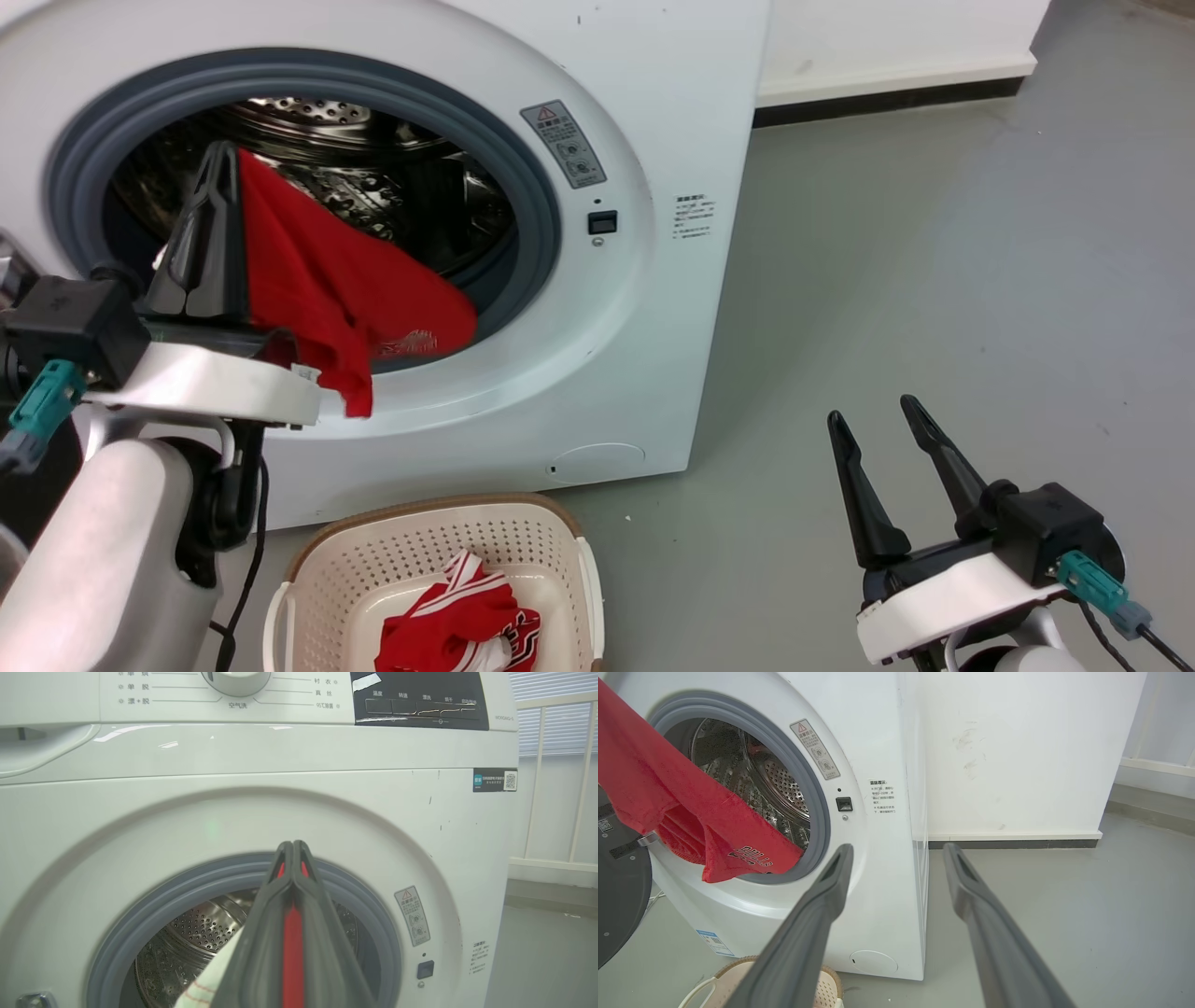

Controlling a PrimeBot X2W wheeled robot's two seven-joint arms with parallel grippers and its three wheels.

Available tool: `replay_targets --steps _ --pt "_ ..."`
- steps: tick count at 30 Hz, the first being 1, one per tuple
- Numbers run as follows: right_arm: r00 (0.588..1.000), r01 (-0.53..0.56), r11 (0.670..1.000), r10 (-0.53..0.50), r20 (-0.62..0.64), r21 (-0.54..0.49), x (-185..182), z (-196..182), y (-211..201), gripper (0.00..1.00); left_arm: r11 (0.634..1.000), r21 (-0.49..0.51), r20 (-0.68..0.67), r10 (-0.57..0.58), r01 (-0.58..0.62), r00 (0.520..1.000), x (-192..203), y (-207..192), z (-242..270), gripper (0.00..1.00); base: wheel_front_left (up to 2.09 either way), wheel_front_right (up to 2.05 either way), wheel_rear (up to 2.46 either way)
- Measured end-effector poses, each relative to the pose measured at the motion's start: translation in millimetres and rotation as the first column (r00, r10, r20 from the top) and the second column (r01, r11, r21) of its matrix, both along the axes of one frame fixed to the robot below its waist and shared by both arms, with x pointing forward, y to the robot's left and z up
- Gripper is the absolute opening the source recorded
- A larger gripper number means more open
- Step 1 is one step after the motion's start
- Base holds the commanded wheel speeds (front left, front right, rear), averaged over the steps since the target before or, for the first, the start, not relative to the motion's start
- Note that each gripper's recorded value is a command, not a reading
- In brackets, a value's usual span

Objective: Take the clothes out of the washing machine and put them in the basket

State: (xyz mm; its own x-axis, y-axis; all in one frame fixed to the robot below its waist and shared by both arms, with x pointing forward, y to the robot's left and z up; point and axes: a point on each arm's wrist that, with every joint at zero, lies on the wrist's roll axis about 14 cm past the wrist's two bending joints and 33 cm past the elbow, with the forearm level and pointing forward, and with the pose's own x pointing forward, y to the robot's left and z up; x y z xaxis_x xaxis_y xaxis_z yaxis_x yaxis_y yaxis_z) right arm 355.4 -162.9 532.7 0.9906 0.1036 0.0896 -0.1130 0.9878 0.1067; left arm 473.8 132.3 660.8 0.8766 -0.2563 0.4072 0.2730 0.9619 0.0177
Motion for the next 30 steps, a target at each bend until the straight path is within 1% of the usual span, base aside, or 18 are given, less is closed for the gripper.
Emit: replay_targets --steps 10,14,18,23,26,30 --pt "0.999 -0.044 0.999 0.044 0.003 -0.003 0.7 3.9 13.7 1.00 1.000 -0.005 0.126 -0.004 0.004 0.992 -49.9 -1.5 43.7 0.00 0.00 0.00 0.00" --pt "0.999 -0.053 0.999 0.053 0.005 -0.003 3.1 4.8 16.7 1.00 1.000 -0.011 0.113 0.004 -0.003 0.994 -58.4 0.4 41.4 0.00 0.00 0.00 0.00" --pt "0.998 -0.061 0.998 0.061 -0.009 -0.002 6.3 0.2 19.3 1.00 1.000 -0.019 0.031 0.015 -0.015 0.999 -54.8 3.5 17.0 0.00 0.00 0.00 0.00" --pt "0.998 -0.065 0.998 0.065 -0.017 -0.002 13.3 -3.1 20.3 1.00 0.998 -0.054 -0.152 0.027 -0.035 0.988 -47.0 5.8 -41.7 0.00 0.00 0.00 0.00" --pt "0.998 -0.062 0.998 0.062 -0.030 -0.001 16.6 -8.0 19.4 1.00 0.995 -0.078 -0.279 0.034 -0.058 0.960 -45.0 7.5 -85.8 0.00 0.00 0.00 0.00" --pt "0.998 -0.056 0.998 0.056 -0.036 -0.003 24.7 -12.1 16.9 1.00 0.991 -0.098 -0.435 0.041 -0.093 0.899 -46.1 9.2 -145.5 0.00 0.00 0.00 0.00"
